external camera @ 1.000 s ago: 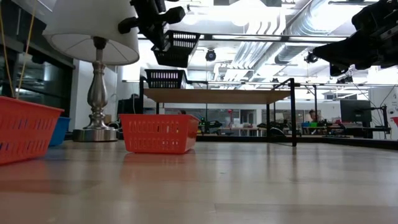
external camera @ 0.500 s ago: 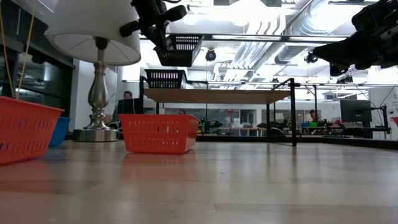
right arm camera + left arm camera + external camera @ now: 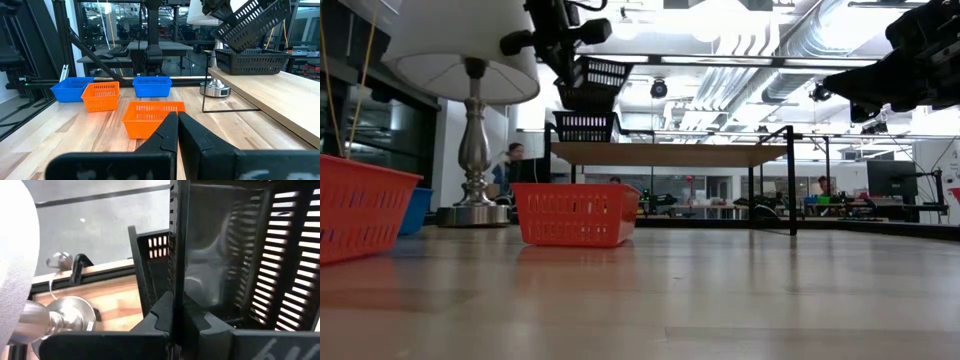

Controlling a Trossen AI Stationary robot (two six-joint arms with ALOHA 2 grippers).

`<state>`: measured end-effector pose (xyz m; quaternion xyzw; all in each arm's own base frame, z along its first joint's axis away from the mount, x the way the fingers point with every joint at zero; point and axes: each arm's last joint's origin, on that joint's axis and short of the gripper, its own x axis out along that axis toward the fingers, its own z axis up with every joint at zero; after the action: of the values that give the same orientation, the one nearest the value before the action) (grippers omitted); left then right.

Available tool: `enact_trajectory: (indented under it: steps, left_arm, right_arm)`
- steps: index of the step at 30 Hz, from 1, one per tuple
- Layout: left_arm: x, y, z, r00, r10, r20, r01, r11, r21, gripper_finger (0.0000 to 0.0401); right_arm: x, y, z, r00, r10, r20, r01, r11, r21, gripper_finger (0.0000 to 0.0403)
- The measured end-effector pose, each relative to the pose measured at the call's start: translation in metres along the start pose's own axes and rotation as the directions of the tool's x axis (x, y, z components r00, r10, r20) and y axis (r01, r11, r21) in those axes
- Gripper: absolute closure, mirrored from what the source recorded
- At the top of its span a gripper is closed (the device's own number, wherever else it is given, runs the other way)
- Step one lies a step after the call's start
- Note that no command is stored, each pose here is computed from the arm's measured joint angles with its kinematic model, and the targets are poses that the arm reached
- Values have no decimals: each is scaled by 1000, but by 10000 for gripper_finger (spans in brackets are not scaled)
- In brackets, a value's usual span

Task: Stack baskets on shelf by color
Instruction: Stack the left black bin on top of the black bin on the shelf

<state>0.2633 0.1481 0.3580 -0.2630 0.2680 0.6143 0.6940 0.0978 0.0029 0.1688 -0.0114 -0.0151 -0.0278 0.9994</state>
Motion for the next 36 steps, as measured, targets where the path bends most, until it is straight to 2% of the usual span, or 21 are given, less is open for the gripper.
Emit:
enact_trajectory:
  steps: [17, 28, 31, 36]
  left_arm:
    - [25, -23, -13, 998, -3, -64, 5, 999, 33, 401]
    - [25, -24, -13, 998, -10, -66, 13, 998, 53, 401]
    - [25, -24, -13, 997, -13, -70, 19, 996, 84, 391]
    - [25, -24, -13, 998, -11, -67, 19, 993, 120, 352]
  right_arm:
    - [0, 0, 0, 1000, 0, 0, 0, 1000, 0, 402]
    - [0, 0, 0, 1000, 0, 0, 0, 1000, 0, 402]
    - [0, 0, 0, 1000, 0, 0, 0, 1000, 0, 402]
    - [0, 0, 0, 1000, 0, 0, 0, 1000, 0, 402]
